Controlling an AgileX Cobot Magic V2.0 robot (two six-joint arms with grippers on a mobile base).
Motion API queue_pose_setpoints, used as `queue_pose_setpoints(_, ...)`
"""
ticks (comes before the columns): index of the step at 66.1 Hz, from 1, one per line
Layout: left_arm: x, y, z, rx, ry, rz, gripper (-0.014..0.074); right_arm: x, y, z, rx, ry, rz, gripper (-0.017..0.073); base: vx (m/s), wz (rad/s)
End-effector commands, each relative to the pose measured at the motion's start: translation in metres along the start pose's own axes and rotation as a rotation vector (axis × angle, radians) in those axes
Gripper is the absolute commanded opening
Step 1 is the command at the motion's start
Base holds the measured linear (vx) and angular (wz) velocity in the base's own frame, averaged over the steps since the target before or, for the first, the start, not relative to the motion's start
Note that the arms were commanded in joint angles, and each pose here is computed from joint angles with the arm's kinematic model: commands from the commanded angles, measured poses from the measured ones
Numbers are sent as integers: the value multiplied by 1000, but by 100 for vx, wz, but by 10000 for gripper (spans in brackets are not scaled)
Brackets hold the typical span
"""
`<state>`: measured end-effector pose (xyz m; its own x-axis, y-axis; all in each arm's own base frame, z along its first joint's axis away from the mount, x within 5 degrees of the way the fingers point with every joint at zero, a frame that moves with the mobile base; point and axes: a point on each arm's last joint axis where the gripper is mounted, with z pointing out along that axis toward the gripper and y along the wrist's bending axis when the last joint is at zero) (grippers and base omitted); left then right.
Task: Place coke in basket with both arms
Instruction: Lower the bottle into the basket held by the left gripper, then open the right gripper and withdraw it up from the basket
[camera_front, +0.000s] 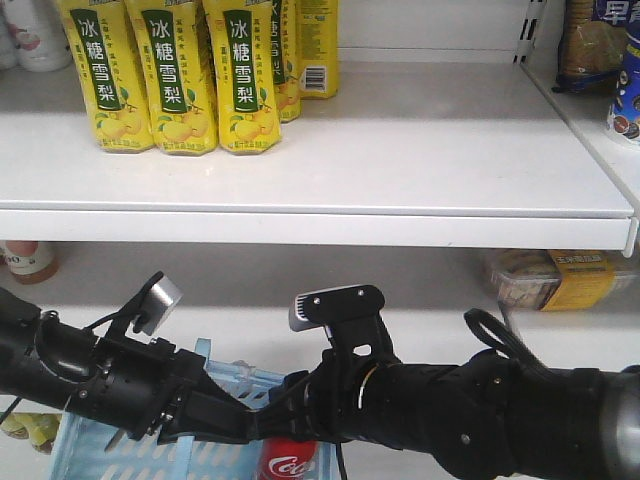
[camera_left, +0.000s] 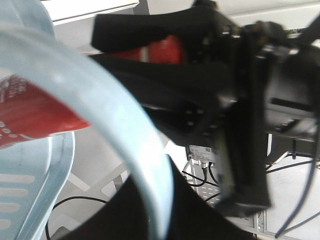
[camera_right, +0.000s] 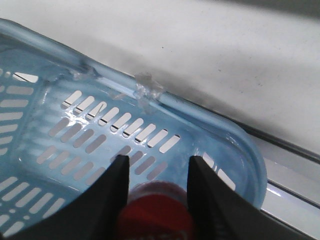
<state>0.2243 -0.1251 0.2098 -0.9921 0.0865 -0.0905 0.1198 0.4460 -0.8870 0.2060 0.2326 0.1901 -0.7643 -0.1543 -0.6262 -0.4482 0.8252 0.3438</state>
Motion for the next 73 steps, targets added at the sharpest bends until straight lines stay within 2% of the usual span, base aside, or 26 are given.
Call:
queue_pose_setpoints(1, -2, -19, -6, 92, -33, 29, -6, -22, 8, -9, -38, -134, 19, 158, 0, 0)
queue_pose_setpoints(15, -2, -19, -6, 92, -33, 29, -6, -18, 6, -4, -28, -101, 25, 311, 0, 0)
queue_pose_setpoints(25, -2, -19, -6, 92, -33, 29, -6, -17, 6, -4, -28, -98, 25, 375, 0, 0)
queue_pose_setpoints(38, -2, -19, -6, 92, -33, 29, -6, -18, 7, -8, -32, -95, 25, 383, 0, 0)
queue_pose_setpoints(50, -2, -19, -6, 92, -33, 29, -6, -26, 13, -29, -60, -140, -24, 383, 0, 0)
queue_pose_setpoints(59, -2, -19, -6, 92, -33, 29, -6, -33, 15, -54, -78, -179, -88, 383, 0, 0)
queue_pose_setpoints(63, -2, -19, -6, 92, -33, 29, -6, -37, 13, -67, -73, -191, -109, 383, 0, 0)
queue_pose_setpoints(73, -2, -19, -6, 92, -33, 29, -6, -48, -5, -96, -25, -240, -112, 383, 0, 0)
